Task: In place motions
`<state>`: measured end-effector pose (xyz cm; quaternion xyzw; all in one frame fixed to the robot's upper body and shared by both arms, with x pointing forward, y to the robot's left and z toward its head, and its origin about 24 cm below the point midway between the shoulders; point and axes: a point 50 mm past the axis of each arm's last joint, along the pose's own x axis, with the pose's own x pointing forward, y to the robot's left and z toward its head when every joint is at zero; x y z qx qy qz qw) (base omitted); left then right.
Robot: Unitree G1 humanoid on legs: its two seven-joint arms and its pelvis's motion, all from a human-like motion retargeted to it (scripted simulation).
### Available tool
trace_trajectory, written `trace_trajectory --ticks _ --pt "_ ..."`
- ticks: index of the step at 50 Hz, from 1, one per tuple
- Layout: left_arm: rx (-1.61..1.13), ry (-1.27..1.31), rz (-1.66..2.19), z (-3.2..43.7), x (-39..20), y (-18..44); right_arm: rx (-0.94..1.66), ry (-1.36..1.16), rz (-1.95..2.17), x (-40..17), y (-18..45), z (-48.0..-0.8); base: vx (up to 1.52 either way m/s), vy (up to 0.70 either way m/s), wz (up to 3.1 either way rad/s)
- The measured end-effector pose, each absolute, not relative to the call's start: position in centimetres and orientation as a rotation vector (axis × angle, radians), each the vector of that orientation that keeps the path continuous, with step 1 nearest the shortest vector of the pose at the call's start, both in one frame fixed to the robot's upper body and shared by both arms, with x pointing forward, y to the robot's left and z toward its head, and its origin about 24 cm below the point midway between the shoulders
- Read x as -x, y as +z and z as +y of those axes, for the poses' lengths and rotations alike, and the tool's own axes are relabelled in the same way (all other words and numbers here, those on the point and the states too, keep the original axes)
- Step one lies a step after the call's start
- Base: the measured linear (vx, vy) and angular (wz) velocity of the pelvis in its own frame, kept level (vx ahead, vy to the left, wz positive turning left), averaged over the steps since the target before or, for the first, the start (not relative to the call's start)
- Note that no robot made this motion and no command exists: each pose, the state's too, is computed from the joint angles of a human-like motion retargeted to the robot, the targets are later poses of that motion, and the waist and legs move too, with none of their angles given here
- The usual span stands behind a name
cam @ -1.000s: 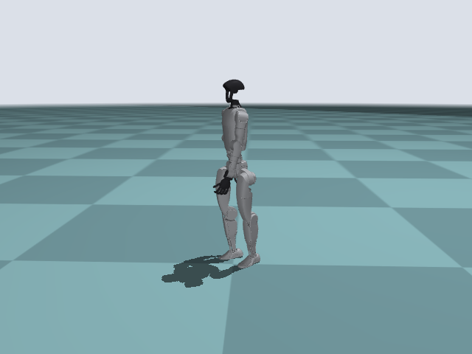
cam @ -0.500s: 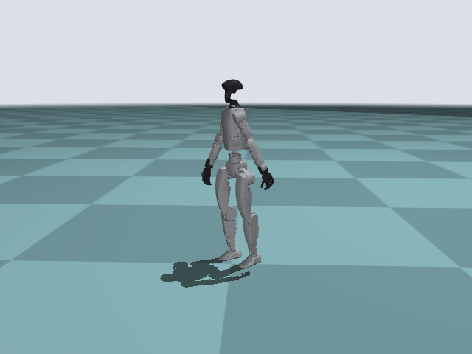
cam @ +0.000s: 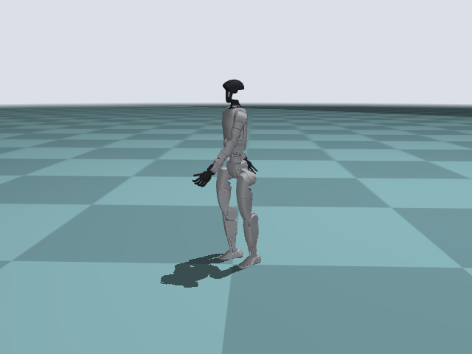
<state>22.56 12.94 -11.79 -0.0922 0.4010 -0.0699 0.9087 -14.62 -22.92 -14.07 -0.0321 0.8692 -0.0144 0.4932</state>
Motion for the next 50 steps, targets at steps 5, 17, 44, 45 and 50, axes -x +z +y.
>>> trace_trajectory --ticks 5,17,44,45,50 --pt "0.166 -0.137 1.012 13.8 -17.4 -14.6 0.155 0.088 1.953 8.6 -16.0 -22.5 0.0 0.07 0.13" --pt "0.056 0.068 1.886 17.9 10.1 -16.5 0.213 0.505 1.175 -15.4 -15.4 -14.4 0.0 0.06 -0.04" --pt "0.007 -0.144 1.283 15.6 -13.2 -16.3 0.095 0.147 1.875 7.3 -16.6 -20.9 0.01 -0.03 0.07" --pt "0.003 -0.172 1.216 15.0 -15.2 -15.7 0.086 0.123 1.927 9.0 -16.2 -21.2 -0.03 -0.06 0.16" --pt "-0.036 -0.23 0.937 13.3 -22.2 -12.3 0.089 0.031 2.077 14.5 -14.4 -21.9 -0.01 -0.01 0.02"
